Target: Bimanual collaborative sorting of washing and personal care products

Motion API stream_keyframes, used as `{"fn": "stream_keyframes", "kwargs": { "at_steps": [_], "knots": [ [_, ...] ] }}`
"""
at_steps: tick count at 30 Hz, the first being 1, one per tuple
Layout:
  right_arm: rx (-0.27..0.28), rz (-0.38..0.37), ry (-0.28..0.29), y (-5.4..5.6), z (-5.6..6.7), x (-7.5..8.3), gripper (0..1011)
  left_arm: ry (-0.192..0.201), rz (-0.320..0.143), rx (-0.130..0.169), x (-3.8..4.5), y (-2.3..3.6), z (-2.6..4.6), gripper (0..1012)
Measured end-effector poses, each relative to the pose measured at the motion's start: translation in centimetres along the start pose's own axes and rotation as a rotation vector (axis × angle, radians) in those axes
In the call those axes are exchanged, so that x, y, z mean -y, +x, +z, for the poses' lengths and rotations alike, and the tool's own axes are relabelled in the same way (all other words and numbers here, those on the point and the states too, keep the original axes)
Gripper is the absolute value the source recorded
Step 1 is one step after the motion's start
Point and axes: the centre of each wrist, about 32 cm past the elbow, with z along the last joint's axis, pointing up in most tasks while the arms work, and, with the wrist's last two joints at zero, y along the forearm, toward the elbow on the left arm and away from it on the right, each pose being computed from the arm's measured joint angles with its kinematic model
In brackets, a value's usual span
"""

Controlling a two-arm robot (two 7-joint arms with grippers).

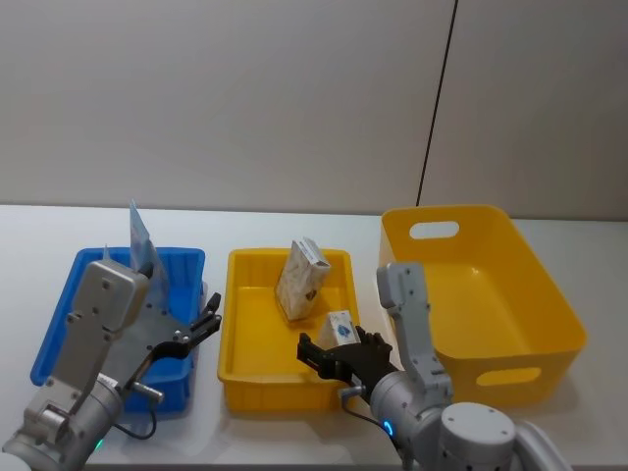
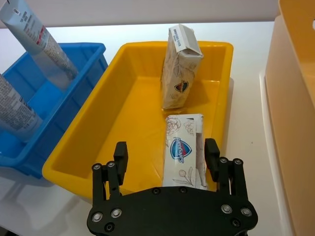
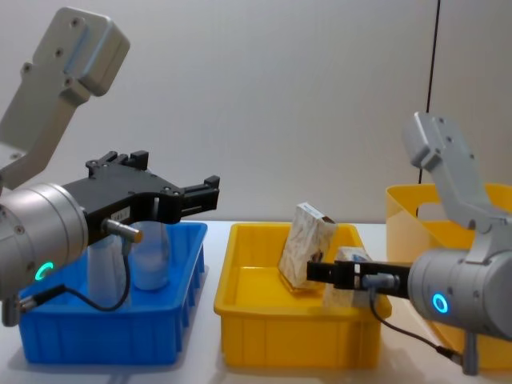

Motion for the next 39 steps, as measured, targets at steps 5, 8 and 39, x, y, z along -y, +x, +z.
{"fn": "stream_keyframes", "kwargs": {
  "at_steps": [5,8,39],
  "knots": [
    [-0.008,-0.001,-0.013,-0.05,0.10,-0.37,828,0.000,0.000,0.000,0.00,0.00,0.00,1001],
    [-0.010,-0.006,-0.019,-0.09,0.17,-0.54,693,0.000,0.000,0.000,0.00,0.00,0.00,1001],
    [0.072,-0.031,0.119,-0.67,0.72,-0.34,327,0.000,0.000,0.000,0.00,0.00,0.00,1001]
  ]
}}
